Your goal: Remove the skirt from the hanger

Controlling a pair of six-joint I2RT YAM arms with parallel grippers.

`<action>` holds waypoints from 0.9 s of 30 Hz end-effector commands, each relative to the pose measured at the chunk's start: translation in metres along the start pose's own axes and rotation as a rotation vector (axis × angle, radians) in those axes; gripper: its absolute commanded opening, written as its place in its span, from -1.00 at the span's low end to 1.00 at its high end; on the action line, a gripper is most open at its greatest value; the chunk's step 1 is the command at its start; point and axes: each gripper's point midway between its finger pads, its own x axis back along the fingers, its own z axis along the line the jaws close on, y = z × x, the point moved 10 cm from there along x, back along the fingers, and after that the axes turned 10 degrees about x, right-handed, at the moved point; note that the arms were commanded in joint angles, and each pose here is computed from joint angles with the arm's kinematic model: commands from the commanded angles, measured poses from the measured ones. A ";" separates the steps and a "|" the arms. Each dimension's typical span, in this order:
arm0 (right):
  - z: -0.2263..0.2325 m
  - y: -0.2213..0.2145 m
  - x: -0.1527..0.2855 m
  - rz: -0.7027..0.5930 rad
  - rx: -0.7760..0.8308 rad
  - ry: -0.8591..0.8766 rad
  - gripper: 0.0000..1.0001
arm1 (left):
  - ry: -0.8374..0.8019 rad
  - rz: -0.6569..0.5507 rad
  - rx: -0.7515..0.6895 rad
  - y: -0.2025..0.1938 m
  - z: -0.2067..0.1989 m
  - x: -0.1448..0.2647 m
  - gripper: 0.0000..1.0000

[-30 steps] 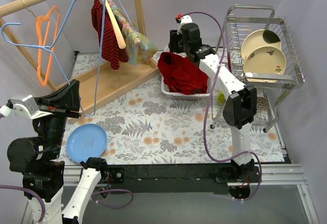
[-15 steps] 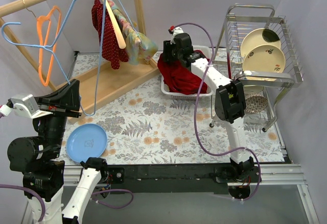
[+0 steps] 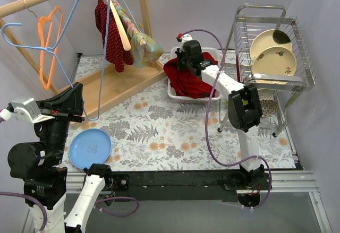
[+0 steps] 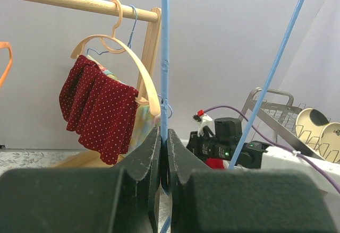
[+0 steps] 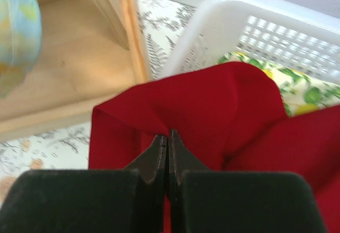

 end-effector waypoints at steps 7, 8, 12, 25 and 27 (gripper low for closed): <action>-0.018 0.052 0.082 -0.077 0.267 -0.524 -0.97 | -0.012 -0.036 -0.003 0.011 -0.006 0.006 -1.00; -0.021 0.050 0.084 -0.066 0.282 -0.555 -0.97 | -0.014 -0.034 -0.004 0.011 -0.006 0.006 -1.00; -0.028 0.028 0.089 -0.019 0.318 -0.660 -0.97 | -0.005 -0.030 -0.008 0.009 -0.004 0.005 -1.00; -0.021 -0.078 0.040 0.343 0.463 -0.562 -0.97 | 0.150 0.002 -0.066 -0.006 0.018 -0.012 -1.00; -0.021 -0.086 0.035 0.372 0.472 -0.557 -0.97 | 0.191 0.018 -0.071 -0.009 0.022 -0.014 -1.00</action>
